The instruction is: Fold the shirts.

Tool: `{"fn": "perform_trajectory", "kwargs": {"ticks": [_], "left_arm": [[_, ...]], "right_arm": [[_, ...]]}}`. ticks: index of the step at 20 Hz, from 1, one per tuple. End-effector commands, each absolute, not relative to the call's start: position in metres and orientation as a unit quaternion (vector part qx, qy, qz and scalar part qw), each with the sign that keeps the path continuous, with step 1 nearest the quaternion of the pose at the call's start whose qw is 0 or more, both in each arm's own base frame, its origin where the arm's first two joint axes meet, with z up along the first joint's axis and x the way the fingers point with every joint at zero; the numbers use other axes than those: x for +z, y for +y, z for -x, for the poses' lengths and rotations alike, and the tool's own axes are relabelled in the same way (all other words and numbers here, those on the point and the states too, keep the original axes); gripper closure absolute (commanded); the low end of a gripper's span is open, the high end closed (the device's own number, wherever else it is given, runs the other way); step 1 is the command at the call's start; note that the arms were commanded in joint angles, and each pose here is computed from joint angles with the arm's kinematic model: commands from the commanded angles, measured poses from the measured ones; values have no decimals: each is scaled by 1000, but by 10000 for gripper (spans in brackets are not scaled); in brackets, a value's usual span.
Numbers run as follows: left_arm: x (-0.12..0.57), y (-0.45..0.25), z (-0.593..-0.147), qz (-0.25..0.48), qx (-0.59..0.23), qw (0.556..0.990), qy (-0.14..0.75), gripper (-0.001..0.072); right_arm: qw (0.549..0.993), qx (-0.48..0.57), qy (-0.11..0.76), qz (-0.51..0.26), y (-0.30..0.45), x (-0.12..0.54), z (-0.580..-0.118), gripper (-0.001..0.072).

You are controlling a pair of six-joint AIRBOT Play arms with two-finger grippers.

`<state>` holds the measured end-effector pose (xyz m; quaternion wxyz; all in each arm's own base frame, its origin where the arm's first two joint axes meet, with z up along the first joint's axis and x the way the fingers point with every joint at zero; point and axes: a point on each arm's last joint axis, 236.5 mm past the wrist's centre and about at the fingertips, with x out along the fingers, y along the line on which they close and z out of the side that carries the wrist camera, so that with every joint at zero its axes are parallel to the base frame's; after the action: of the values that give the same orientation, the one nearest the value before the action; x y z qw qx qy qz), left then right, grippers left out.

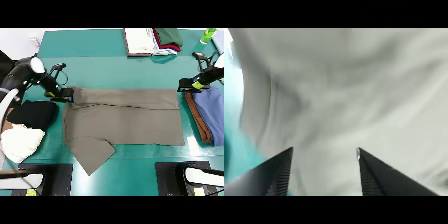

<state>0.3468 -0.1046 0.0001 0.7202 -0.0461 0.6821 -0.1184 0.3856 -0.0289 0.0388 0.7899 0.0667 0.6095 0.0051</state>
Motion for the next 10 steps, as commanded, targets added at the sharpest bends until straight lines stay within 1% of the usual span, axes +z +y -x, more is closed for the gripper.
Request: {"fn": "perform_trajectory", "kwargs": {"ticks": [1,4,6,8,10], "left_arm": [[-8,-90,-278,72,-77,716,690,222],[-45,-92,-200,99,-50,689,716,221],[-62,-101,-165,111,-46,676,727,221],[-73,-112,-144,113,-49,665,737,221],[-81,-123,-135,110,-51,662,739,221]], "right_arm": [[820,3,569,-64,-27,70,-376,274],[830,0,555,-64,-26,66,-365,274],[822,0,566,-67,-24,53,-356,274],[811,1,581,-70,-22,40,-347,274],[801,1,594,-72,-21,28,-340,274]]}}
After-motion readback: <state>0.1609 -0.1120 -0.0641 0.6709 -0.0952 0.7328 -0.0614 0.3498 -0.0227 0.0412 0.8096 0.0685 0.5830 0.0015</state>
